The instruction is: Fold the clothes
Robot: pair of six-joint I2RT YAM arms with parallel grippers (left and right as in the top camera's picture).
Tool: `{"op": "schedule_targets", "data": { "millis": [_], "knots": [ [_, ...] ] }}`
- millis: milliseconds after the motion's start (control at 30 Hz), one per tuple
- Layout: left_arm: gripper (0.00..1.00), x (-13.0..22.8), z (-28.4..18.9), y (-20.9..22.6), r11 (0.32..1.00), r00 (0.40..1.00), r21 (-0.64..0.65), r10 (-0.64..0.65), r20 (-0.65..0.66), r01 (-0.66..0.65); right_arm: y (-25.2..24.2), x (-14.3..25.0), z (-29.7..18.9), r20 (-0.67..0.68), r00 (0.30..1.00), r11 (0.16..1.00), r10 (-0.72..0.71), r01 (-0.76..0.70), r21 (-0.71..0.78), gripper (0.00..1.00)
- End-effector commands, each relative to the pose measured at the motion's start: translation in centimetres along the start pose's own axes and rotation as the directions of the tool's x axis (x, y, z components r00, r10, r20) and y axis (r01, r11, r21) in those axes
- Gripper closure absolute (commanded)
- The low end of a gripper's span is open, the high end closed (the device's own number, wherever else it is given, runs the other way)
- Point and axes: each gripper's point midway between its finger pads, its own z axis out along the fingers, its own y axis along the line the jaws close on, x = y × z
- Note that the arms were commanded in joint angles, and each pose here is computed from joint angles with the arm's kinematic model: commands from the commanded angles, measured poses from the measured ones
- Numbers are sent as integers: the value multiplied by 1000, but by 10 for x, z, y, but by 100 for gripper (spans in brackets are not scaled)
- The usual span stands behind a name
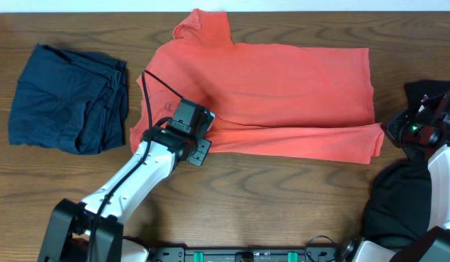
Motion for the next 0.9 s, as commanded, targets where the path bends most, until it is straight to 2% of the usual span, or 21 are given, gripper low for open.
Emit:
{"op": "schedule_targets", "data": {
  "millis": [0, 100, 267, 433, 633, 767, 867],
  "knots": [
    [52, 17, 18, -2, 1000, 997, 10, 20, -69, -19, 2, -7, -3, 17, 1000, 1000, 5, -5, -1, 99],
    [60, 22, 26, -2, 999, 995, 10, 34, -97, -33, 2, -7, -3, 17, 1000, 1000, 5, -5, -1, 99],
    [64, 21, 28, 4, 999, 995, -22, 33, -96, -36, 2, -7, -3, 17, 1000, 1000, 5, -5, -1, 99],
    [93, 12, 16, 7, 999, 995, -43, -12, -95, 8, 2, -7, -3, 18, 1000, 1000, 5, -5, -1, 99],
    [94, -6, -30, 18, 991, 992, -95, -104, -77, 96, -4, -13, -7, 48, 999, 999, -19, 17, 35, 99],
    [94, 4, -59, 36, 978, 985, -163, -145, -99, 127, -6, -12, -21, 70, 997, 998, -36, 32, 55, 99],
    [94, 17, -77, 44, 970, 976, -176, -191, -107, 170, -15, -5, -38, 82, 996, 992, -30, 20, 124, 99]
  ]
}}
